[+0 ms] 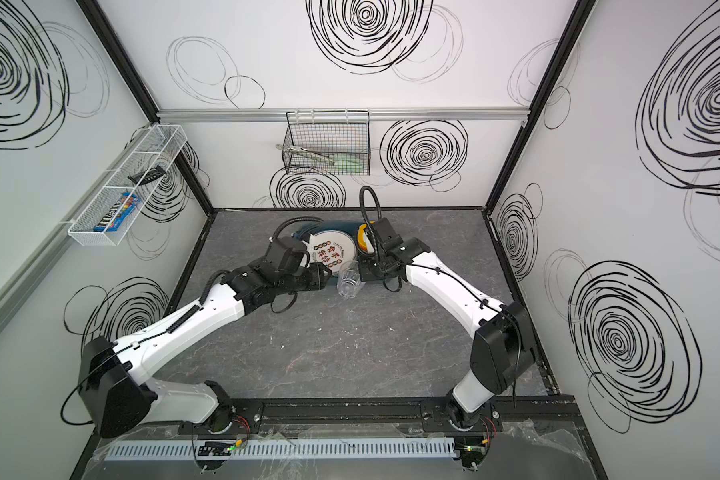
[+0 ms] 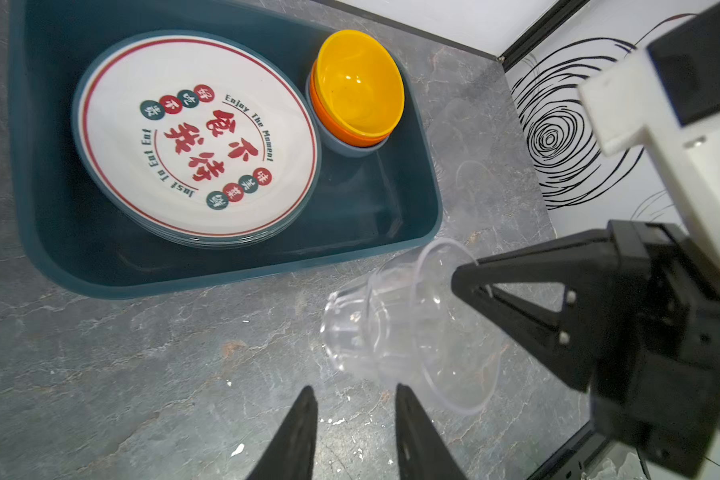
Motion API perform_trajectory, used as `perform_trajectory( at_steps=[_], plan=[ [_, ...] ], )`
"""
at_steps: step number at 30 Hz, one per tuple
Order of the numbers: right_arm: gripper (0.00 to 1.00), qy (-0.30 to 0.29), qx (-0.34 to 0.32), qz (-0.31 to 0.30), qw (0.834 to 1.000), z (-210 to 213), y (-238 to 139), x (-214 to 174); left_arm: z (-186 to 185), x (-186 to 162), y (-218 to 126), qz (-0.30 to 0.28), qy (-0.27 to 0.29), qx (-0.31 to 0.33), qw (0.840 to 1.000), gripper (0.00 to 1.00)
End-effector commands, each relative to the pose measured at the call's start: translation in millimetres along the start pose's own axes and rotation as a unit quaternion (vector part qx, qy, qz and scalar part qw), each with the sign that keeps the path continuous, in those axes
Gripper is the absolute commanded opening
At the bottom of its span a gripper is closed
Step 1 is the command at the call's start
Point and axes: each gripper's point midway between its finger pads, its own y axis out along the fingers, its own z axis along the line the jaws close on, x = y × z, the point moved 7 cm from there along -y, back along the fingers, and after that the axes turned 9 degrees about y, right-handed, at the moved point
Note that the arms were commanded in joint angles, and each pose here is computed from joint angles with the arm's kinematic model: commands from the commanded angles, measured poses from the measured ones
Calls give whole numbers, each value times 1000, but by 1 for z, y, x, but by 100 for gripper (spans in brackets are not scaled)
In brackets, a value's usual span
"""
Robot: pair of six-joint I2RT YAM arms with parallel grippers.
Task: Place the mixed dishes into the plastic bin
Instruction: 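Close the right gripper on the clear cup while the left gripper opens, then carry the clear cup over the bin with the right gripper while the left draws back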
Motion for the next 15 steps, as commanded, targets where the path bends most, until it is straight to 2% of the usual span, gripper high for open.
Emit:
perform_trajectory(
  at_steps=[1,9,15],
  plan=[
    [0,2,13,-41,999,1,-23,19,4,4,-12,-27,-21,-21,999,43],
    [0,25,6,-77,997,-17,-35,42,19,-1,-29,-46,-45,-50,997,58],
    [0,43,-6,-98,994,-29,-35,55,24,-6,-38,-60,-53,-82,993,65]
  ],
)
